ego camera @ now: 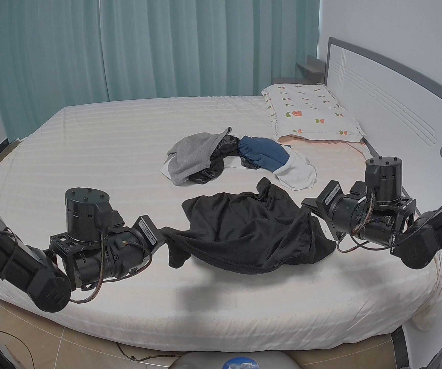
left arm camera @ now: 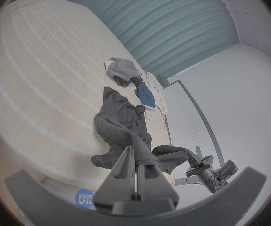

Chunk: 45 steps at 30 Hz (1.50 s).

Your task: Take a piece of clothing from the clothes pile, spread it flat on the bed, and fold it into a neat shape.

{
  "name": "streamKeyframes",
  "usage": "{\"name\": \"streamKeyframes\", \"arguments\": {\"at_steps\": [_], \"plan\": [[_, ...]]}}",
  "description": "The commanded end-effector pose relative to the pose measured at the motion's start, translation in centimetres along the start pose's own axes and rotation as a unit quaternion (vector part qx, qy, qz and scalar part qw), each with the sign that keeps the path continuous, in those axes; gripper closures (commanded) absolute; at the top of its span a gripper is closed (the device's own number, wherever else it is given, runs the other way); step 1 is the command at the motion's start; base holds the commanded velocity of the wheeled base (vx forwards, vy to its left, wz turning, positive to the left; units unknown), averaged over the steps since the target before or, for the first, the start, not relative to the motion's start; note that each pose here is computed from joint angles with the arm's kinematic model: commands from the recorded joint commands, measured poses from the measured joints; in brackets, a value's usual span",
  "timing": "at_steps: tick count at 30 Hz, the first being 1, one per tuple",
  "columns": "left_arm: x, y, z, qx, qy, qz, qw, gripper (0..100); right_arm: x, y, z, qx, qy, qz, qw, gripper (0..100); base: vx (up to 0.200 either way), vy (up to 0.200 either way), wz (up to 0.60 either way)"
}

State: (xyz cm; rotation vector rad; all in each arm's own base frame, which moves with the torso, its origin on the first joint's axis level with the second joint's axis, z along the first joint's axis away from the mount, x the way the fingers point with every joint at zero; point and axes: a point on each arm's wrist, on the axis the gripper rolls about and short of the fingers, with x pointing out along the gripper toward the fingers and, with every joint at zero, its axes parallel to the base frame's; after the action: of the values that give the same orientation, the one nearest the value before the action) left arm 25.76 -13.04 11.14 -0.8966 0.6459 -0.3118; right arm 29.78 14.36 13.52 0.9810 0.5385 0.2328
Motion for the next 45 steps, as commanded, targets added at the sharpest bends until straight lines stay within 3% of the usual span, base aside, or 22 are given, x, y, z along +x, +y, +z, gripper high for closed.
{"name": "streamKeyframes", "arguments": {"at_steps": [1,7,12,45], "plan": [[-0.5,-0.4,0.5,0.0,-0.011,-0.008,0.9999,100,0.3,0.0,-0.1,-0.008,-0.005,-0.004,0.9999,100,0.0,0.2,0.0],[-0.7,-0.5,0.6,0.0,-0.014,-0.009,0.9999,100,0.3,0.6,0.3,-0.024,-0.055,0.0,0.9982,100,0.0,0.2,0.0],[-0.8,-0.3,0.8,-0.002,-0.02,-0.007,0.9998,100,0.1,0.8,0.5,-0.025,-0.069,0.014,0.9972,100,0.0,0.2,0.0],[-3.7,-0.8,1.4,-0.001,-0.044,-0.024,0.9987,100,-1.5,2.0,0.7,-0.02,-0.076,0.056,0.9953,100,0.0,0.2,0.0]]}}
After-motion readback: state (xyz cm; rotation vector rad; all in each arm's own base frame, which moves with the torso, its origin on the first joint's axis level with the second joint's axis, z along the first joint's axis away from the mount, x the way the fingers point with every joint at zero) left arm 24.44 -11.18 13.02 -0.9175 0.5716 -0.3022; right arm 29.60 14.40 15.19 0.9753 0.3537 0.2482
